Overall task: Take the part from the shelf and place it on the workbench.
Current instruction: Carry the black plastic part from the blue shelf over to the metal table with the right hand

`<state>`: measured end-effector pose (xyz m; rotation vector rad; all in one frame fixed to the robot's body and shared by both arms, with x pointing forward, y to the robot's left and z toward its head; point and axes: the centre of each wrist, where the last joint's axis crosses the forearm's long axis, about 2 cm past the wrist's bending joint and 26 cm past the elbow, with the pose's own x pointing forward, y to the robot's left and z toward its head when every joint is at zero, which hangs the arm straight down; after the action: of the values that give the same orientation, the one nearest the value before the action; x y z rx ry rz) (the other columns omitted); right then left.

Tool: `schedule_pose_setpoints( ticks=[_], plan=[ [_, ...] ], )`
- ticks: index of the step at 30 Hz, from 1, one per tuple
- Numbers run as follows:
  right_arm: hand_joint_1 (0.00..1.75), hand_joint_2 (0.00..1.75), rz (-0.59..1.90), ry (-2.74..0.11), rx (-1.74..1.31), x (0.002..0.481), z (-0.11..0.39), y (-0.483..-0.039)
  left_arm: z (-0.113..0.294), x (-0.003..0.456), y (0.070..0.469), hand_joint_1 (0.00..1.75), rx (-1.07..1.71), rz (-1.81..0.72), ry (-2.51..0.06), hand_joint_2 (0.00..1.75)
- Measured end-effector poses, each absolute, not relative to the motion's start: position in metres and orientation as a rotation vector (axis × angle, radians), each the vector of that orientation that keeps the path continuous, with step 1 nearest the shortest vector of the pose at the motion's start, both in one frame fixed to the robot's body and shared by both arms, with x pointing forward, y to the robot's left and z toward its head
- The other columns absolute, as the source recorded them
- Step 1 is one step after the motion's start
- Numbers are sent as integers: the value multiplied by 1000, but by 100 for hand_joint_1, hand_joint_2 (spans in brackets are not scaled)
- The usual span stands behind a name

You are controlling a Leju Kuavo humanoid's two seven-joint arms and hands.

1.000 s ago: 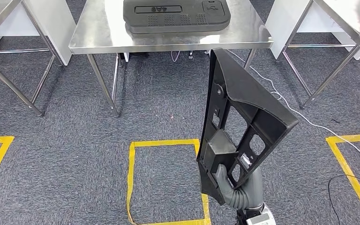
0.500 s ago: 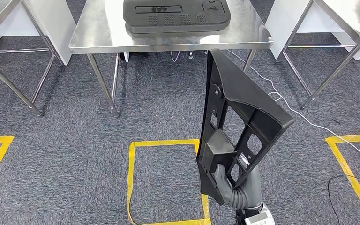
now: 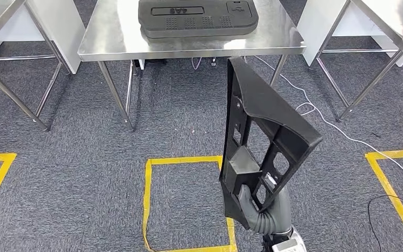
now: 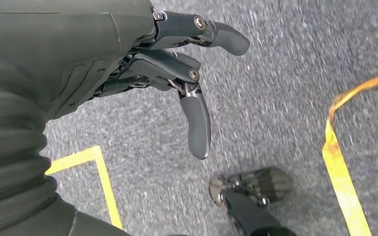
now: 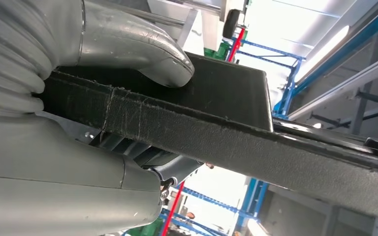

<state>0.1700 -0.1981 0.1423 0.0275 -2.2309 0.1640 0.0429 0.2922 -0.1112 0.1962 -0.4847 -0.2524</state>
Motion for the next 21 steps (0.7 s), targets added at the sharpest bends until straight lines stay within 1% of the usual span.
schedule_pose_setpoints(
  ticks=[21],
  plan=[
    [175,175,184,-2241,11,170,143,-197,-111,42,292,0,195,-253,-476,175]
  ],
)
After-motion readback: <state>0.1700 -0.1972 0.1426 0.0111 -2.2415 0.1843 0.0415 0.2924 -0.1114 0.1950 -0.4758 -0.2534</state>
